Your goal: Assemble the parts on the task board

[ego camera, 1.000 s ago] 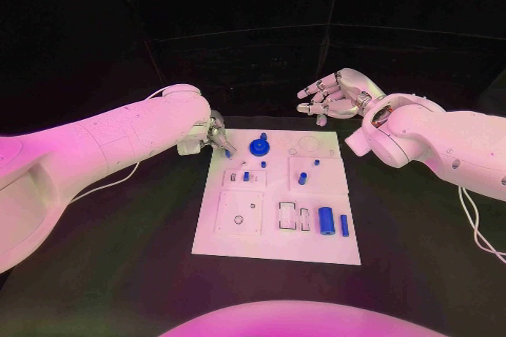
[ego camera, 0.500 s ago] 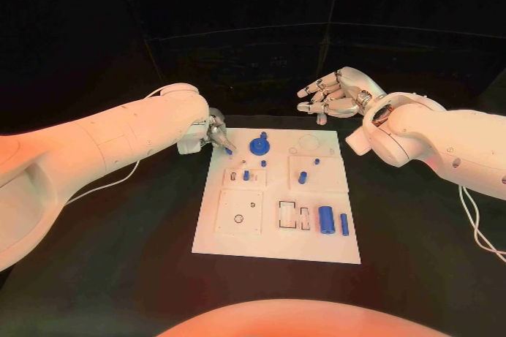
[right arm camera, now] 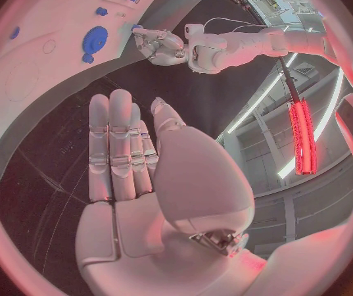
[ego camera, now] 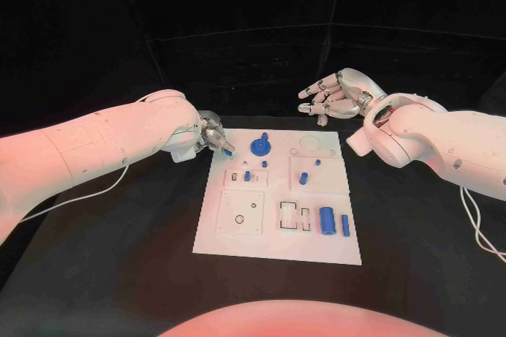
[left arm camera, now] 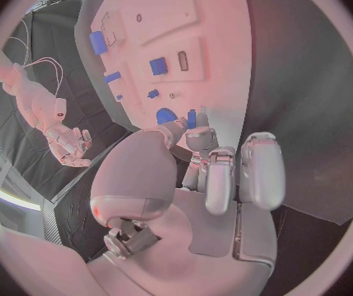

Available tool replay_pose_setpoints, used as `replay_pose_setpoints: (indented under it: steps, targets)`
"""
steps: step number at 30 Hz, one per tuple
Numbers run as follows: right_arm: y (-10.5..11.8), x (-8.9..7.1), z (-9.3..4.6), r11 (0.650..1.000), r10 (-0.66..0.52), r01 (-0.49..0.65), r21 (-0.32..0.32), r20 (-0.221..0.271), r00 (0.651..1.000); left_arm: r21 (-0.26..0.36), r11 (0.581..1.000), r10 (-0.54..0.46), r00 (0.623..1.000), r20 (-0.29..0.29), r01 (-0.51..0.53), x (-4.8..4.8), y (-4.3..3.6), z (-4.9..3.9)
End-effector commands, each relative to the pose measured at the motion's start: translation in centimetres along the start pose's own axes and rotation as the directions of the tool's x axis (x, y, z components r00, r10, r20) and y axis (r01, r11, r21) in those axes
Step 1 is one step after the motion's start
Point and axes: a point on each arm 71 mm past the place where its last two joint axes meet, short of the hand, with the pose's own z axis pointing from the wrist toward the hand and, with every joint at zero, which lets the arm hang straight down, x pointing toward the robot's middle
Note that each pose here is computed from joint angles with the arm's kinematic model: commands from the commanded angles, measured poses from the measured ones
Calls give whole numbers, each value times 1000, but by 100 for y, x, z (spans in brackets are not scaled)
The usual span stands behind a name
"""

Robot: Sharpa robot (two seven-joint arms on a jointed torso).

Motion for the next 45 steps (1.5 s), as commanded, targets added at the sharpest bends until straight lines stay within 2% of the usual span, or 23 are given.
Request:
replay_pose_setpoints:
  steps: [1, 5, 10, 15, 21, 35, 45]
  targets:
    - [11, -6, -2, 1000, 1, -2, -5, -6, 1000, 49, 996, -80, 995, 59, 77, 28, -2, -81]
    - [6, -12, -5, 1000, 1, -1, -4, -5, 1000, 69, 993, -98, 993, 67, 93, 120, 55, -167]
    - [-2, -19, -7, 1000, 0, 0, -2, -5, 1000, 79, 991, -111, 992, 66, 106, 245, 112, -233]
    - [-7, -21, -7, 1000, 0, 0, -1, -6, 1000, 79, 991, -111, 993, 48, 107, 385, 140, -255]
    - [-9, -20, -6, 1000, 0, 0, 0, -8, 1000, 75, 993, -94, 995, 27, 92, 494, 141, -256]
    - [-12, -20, -7, 1000, 0, 0, 1, -10, 1000, 56, 998, -24, 1000, 7, 24, 618, 121, -230]
    - [-9, -15, -6, 1000, 0, 0, -1, -11, 1000, 33, 999, -8, 1000, -12, 8, 655, 108, -204]
